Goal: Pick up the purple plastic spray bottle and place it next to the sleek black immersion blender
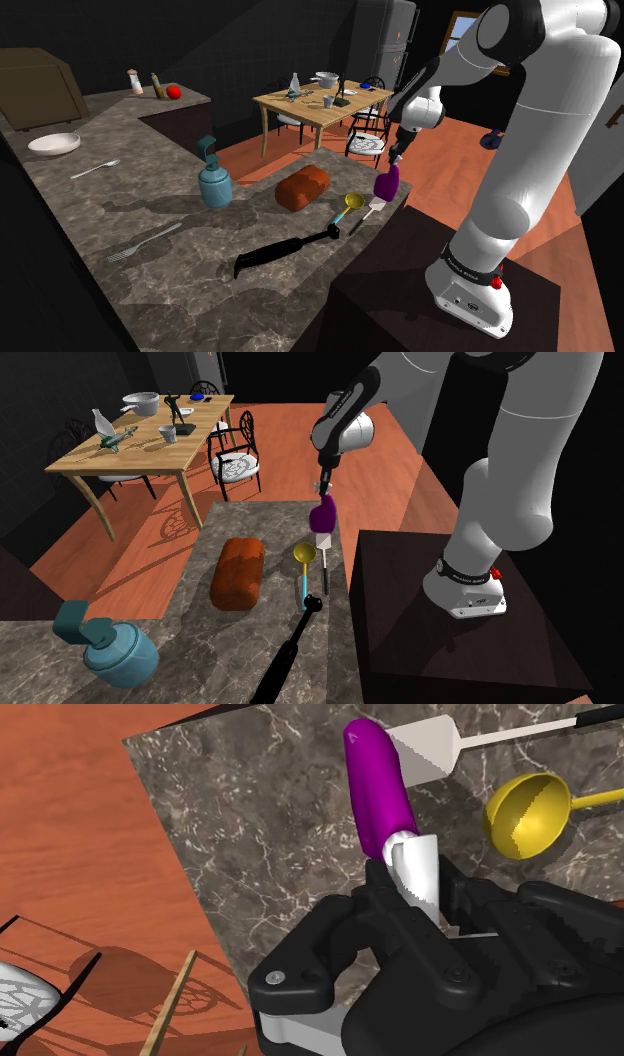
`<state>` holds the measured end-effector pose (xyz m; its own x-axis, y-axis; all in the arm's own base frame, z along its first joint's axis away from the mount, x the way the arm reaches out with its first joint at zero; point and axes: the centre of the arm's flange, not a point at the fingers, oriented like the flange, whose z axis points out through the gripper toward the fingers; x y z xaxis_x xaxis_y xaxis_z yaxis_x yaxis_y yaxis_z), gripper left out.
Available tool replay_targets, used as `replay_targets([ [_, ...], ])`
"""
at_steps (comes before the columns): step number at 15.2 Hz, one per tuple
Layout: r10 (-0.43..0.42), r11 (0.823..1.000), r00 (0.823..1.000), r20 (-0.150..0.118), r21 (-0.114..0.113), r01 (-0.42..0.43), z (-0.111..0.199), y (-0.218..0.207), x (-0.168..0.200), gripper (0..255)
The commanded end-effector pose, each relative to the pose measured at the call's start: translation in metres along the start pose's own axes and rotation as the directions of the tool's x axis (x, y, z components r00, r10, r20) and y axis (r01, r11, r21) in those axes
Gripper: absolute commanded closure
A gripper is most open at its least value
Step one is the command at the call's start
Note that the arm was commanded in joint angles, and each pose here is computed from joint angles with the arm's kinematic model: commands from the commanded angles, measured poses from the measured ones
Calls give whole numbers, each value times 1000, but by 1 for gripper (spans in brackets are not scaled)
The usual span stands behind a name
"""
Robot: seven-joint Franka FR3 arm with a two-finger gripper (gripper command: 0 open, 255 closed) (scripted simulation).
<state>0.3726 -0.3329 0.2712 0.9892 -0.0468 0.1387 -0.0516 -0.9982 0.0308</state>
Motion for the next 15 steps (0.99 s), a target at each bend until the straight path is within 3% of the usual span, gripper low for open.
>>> replay_targets([
  [1, 0, 1000, 1000, 0, 0, 0, -9, 0, 2, 255],
  [15, 0, 1000, 1000, 0, 0, 0, -82, 2, 12, 255],
])
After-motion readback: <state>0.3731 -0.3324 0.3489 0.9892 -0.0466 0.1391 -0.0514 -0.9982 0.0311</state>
